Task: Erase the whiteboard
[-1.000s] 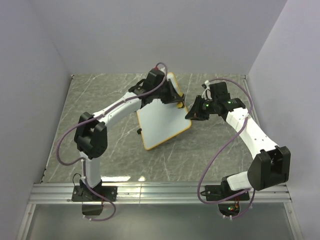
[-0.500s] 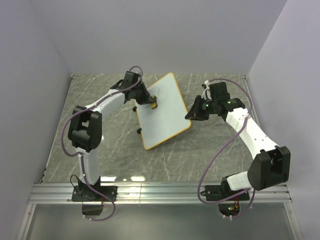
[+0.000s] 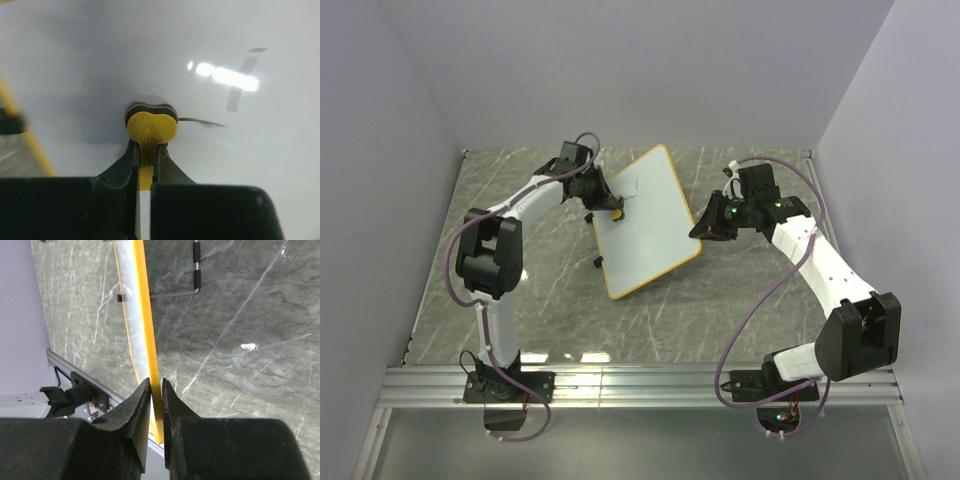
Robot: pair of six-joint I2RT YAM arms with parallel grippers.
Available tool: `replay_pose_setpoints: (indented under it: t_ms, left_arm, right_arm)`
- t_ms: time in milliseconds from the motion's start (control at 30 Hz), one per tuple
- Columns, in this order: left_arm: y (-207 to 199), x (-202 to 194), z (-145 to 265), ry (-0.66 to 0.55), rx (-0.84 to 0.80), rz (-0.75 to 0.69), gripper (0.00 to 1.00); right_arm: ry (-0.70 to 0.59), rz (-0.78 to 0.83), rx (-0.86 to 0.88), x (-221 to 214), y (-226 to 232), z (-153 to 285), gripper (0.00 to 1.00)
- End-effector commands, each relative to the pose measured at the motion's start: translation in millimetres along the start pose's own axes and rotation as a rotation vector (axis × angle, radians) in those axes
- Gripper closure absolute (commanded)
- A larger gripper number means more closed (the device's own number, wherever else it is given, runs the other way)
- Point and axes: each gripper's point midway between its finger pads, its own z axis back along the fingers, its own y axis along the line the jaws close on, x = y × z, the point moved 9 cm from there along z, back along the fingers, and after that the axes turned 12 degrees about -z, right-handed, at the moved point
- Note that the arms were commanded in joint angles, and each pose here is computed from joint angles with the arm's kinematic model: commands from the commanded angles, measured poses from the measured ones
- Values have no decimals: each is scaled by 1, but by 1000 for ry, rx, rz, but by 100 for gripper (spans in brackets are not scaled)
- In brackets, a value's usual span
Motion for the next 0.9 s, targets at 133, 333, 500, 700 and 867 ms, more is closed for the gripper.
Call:
replay_pose_setpoints:
  t_ms: [133,333,500,700,867]
  left_arm:
    - [-104,23,14,-39,-269,-185,100]
    - [-90,40,7,-93,-203,-112,100]
    - [-47,37,-12,-61,-94,-70,100]
    - [11,17,-32,23,27,-28,100]
    - [-2,24,-24,-3,-21,-57,100]
  right_arm:
    - [-23,-3,-15,4,0,-11,100]
    - [-26,8,-13,4,2,-9,100]
    - [-26,20,-22,2,1,-7,100]
    - [-26,31,-26,0,1,-3,100]
    - [-13,18,-18,-2,-2,-7,100]
